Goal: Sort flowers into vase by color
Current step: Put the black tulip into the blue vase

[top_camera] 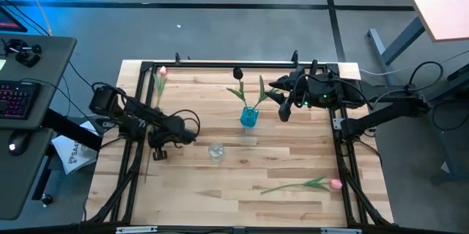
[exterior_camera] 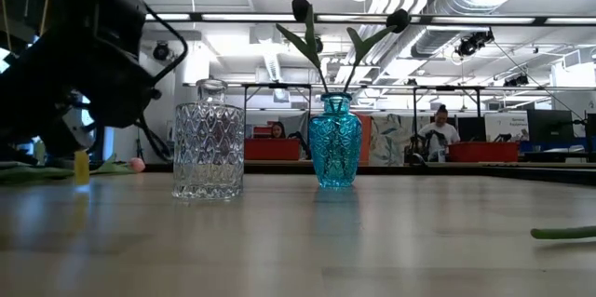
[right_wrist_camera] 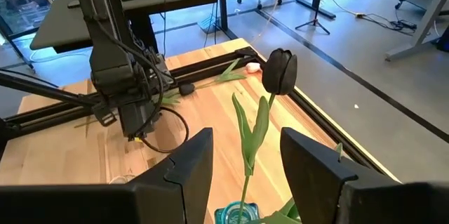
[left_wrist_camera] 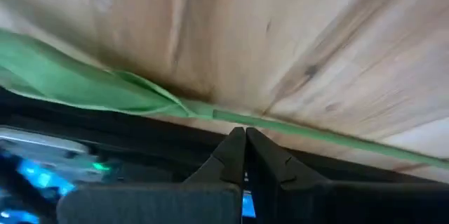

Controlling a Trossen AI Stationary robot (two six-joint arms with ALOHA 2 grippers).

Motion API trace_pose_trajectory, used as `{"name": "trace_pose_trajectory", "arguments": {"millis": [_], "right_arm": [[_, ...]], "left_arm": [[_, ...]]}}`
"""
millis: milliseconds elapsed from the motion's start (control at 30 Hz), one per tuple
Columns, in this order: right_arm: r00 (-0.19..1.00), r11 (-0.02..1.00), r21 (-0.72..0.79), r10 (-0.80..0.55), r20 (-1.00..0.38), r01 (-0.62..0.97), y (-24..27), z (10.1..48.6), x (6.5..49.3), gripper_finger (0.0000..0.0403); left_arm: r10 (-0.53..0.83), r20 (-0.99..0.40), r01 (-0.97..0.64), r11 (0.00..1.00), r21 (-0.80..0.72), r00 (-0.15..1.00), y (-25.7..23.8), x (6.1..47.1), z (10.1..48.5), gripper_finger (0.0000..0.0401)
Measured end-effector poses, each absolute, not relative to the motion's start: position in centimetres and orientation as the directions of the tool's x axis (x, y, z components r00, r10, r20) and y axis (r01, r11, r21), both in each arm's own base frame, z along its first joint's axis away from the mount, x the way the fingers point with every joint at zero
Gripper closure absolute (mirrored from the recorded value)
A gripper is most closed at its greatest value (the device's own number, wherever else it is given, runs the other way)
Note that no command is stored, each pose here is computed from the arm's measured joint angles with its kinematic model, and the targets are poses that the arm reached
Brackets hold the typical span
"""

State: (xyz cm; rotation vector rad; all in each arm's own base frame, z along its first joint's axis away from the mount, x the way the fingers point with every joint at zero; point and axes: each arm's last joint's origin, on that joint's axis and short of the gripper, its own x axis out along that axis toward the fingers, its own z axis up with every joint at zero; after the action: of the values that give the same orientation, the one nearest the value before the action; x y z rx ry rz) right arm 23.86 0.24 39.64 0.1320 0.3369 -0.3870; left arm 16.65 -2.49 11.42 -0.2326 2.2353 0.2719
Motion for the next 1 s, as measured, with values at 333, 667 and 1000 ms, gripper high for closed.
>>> {"name": "trace_pose_trajectory", "arguments": {"millis": [333,667,1000], "right_arm": [[0.871,0.918,0.066,-0.347,-0.346,0.392,0.2,39.6,23.9,0.0242],[0.866,0.915,0.073,-0.348,-0.359,0.397,0.2,39.5,23.8,0.0242],[0.866,0.914,0.075,-0.347,-0.359,0.398,0.2,39.5,23.8,0.0242]], "left_arm": [[-0.114,-0.779,-0.314,0.943,0.111,-0.617,-2.5,15.5,10.2,0.0401],[-0.101,-0.854,-0.308,0.948,0.073,-0.511,-2.8,18.2,11.2,0.0401],[-0.034,-0.952,-0.268,0.962,0.052,-0.306,-3.1,23.5,14.8,0.0401]]}}
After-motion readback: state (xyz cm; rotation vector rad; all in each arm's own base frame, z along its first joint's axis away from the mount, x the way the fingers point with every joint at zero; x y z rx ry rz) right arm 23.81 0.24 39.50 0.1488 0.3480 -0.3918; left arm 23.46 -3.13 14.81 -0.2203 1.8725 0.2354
